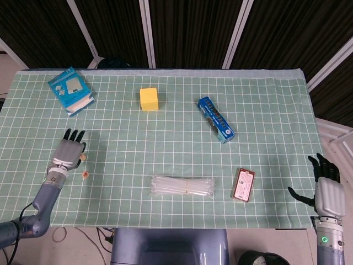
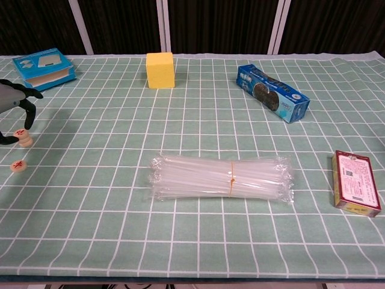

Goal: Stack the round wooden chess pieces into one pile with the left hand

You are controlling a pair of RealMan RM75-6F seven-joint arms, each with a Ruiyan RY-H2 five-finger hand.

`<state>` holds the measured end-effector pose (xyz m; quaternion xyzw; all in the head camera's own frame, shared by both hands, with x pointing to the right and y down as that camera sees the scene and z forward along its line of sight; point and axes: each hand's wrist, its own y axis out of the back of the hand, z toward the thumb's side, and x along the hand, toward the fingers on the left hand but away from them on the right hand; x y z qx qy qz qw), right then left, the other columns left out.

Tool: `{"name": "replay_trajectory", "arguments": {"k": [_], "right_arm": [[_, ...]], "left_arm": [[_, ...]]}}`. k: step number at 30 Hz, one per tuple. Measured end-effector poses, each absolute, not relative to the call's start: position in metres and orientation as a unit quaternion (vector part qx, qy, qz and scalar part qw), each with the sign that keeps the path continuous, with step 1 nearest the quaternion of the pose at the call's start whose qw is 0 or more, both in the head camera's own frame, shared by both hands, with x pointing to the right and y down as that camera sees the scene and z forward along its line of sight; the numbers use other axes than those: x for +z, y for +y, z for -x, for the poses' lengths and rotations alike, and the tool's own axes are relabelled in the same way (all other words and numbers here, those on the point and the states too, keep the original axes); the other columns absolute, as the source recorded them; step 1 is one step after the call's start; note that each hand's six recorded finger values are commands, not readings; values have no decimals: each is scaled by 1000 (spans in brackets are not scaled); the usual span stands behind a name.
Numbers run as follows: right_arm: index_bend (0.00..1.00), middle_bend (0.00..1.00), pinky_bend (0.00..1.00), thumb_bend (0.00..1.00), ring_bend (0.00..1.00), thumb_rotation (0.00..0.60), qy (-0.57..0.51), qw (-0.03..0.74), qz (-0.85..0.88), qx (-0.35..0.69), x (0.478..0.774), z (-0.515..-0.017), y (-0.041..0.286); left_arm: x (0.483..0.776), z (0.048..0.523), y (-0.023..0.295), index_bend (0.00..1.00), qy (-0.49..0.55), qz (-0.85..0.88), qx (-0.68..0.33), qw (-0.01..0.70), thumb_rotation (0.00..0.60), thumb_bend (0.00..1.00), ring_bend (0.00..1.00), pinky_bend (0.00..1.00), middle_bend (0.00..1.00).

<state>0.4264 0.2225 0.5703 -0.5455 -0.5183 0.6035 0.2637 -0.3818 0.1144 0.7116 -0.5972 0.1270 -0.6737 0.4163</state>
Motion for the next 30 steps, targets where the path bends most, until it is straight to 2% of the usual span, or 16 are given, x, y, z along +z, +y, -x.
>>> {"name": "replay_trajectory", "arguments": {"k": [11,20,30], "right_arm": [[118,49,0,266,0,600,-518,266,544,604,570,-426,222],[118,49,0,266,0,600,-517,267,544,604,571,-425,222],[118,49,0,266,0,600,-520,267,543,603,570,-426,222]], "left_arm": [[709,381,115,438,129,598,-671,418,600,305,0,0,47],[683,373,118,386,154,609,-645,436,600,299,0,0,45],[666,375,154,381,143,638,-613,443,600,274,0,0,45]]}}
